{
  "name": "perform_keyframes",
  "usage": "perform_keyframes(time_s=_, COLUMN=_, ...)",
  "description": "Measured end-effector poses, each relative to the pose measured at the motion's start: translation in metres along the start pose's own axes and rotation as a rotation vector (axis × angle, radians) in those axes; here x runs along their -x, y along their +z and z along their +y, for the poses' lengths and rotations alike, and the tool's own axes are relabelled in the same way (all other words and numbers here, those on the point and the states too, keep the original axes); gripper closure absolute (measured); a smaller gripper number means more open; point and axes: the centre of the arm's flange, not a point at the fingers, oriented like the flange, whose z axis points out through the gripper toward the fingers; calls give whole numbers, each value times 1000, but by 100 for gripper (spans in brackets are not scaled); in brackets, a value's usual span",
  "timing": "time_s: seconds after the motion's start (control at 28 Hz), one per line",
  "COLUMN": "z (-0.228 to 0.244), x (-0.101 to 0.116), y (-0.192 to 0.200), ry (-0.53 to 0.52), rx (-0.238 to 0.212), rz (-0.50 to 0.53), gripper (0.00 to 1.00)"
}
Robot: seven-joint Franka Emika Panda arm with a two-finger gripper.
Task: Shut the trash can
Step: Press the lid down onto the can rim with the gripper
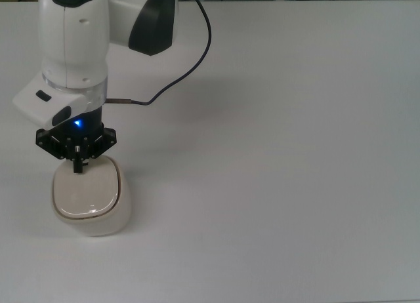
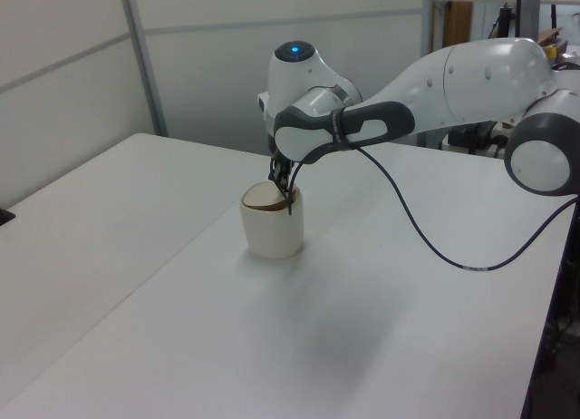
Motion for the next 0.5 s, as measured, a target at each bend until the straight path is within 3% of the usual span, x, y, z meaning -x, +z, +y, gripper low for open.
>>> perform_keyframes(time_s=0.5, z=-6, x=6, y=15, ry=-50, rx=-11, rz=-28, gripper=99)
